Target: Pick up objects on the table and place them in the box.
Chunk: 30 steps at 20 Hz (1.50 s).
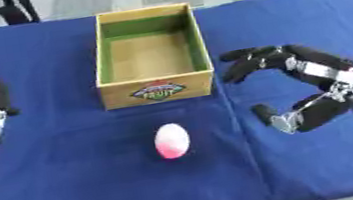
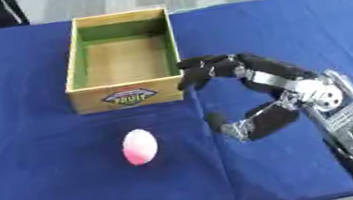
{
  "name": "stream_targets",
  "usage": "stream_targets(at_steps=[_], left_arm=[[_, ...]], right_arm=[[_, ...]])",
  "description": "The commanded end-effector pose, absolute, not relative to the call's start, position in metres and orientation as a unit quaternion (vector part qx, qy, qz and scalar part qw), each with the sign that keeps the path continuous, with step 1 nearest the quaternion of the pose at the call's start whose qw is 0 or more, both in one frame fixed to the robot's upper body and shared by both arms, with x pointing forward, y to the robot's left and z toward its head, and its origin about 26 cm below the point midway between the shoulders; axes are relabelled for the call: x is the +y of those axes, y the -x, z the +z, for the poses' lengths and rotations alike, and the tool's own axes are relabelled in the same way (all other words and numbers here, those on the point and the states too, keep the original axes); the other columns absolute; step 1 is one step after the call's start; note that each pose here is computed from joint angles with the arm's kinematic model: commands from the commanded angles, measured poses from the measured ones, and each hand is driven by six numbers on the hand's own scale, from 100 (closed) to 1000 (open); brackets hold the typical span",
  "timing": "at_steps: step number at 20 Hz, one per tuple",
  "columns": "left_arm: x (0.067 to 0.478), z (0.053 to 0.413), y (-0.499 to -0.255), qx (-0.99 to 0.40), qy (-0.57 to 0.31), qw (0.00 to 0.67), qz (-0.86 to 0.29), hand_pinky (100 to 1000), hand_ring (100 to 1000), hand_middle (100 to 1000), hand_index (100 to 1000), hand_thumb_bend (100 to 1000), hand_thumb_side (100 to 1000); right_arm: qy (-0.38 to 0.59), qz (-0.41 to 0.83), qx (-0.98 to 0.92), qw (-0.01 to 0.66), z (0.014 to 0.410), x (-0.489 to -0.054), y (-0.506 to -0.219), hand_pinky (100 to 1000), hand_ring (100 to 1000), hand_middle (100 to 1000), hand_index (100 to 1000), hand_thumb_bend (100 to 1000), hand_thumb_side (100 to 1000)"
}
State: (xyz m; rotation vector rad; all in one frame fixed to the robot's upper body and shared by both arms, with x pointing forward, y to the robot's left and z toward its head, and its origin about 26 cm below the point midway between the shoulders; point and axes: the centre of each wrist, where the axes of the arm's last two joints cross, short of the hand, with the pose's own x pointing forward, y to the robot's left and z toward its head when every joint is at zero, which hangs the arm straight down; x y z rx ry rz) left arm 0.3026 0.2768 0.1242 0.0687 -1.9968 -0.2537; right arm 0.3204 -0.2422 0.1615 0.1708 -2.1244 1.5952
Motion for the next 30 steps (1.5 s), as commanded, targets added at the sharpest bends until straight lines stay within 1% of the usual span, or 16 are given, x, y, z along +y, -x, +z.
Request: stream_targets(at_steps=[1,6,11,16,23,27,28,29,30], left_arm=[[0.276,0.132,-0.303,-0.845,-0.026,0.522,-0.114,602,900,635,727,344,429],[0.275,0.133,-0.303,-0.845,-0.023,0.521,-0.116,602,901,635,727,344,428],[0.274,0.134,-0.303,-0.846,-0.020,0.520,-0.118,602,902,636,727,343,428],[0.273,0.134,-0.303,-0.846,-0.017,0.519,-0.119,602,903,636,727,343,428],[0.272,0.134,-0.303,-0.847,-0.015,0.518,-0.121,602,905,636,727,343,427],[0.271,0.135,-0.303,-0.847,-0.015,0.518,-0.121,602,906,636,727,343,427],[0.271,0.134,-0.303,-0.847,-0.014,0.518,-0.121,602,906,636,727,342,428],[0.271,0.134,-0.303,-0.847,-0.014,0.518,-0.121,602,906,636,727,342,428],[0.271,0.134,-0.303,-0.847,-0.014,0.518,-0.121,602,906,636,727,342,427]], right_arm=[[-0.055,0.626,-0.751,0.202,0.178,-0.241,-0.320,747,1000,793,891,100,214],[-0.054,0.660,-0.728,0.179,0.184,-0.233,-0.329,750,1000,801,888,100,242],[-0.034,0.690,-0.702,0.175,0.180,-0.228,-0.344,753,1000,807,885,100,288],[-0.006,0.711,-0.681,0.177,0.167,-0.224,-0.362,755,1000,811,884,100,324],[0.023,0.720,-0.662,0.204,0.141,-0.225,-0.386,753,1000,811,879,100,333],[0.029,0.724,-0.656,0.211,0.129,-0.224,-0.393,752,1000,813,880,100,339],[0.030,0.725,-0.655,0.210,0.127,-0.223,-0.394,752,1000,813,881,100,358],[0.030,0.727,-0.654,0.206,0.126,-0.221,-0.394,752,1000,813,882,100,343],[0.029,0.729,-0.654,0.201,0.125,-0.219,-0.394,751,1000,813,882,100,357]])
